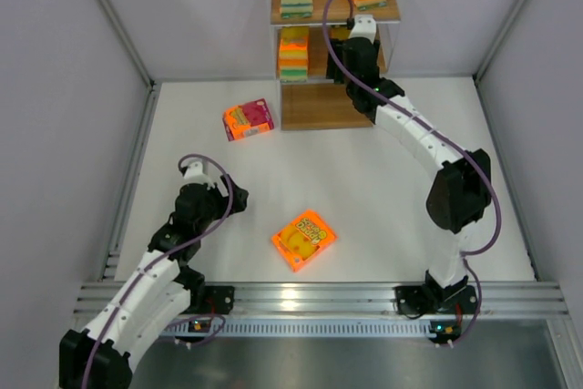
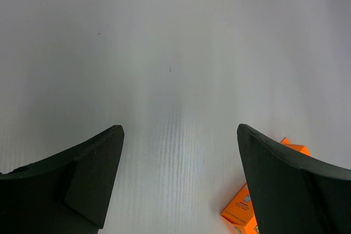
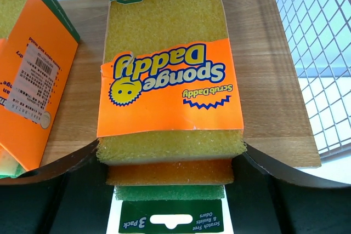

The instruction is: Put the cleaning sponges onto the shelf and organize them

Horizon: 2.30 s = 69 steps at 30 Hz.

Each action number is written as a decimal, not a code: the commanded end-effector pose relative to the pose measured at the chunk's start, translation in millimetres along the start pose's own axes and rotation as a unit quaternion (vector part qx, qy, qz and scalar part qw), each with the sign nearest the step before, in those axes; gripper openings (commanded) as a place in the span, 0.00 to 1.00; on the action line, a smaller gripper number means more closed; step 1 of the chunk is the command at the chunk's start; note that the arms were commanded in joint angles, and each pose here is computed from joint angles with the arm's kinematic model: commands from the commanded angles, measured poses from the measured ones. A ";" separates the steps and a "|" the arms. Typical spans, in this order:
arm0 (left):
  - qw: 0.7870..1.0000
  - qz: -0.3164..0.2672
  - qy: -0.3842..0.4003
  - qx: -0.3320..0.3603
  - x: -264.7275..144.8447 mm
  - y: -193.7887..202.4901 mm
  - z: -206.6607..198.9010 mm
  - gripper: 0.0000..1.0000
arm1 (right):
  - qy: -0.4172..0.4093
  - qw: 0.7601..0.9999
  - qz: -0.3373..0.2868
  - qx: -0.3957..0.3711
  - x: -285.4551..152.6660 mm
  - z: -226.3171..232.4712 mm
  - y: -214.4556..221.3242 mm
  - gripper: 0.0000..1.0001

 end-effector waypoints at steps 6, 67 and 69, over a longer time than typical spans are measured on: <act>1.000 -0.020 0.003 0.001 -2.8 -6.0 -0.9 0.91 | 0.016 0.999 -0.041 0.007 -3.9 -7.2 -27.6 0.61; 1.000 -0.027 0.012 -0.003 -8.0 -2.5 1.5 0.91 | 0.008 0.998 -0.058 0.016 6.3 56.0 -24.3 0.68; 0.999 -0.030 0.012 -0.004 -8.3 -2.6 1.8 0.91 | 0.010 0.998 -0.055 0.016 7.2 57.8 -22.2 0.68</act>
Point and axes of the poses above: each gripper's point midway between its finger pads, its own x axis out along the fingers, its own z axis along the line the jaws close on, y = z × x, the point moved 8 cm from there along -x, back along the fingers, and after that the axes turned 7 degrees about -x, right-handed, at the moved point
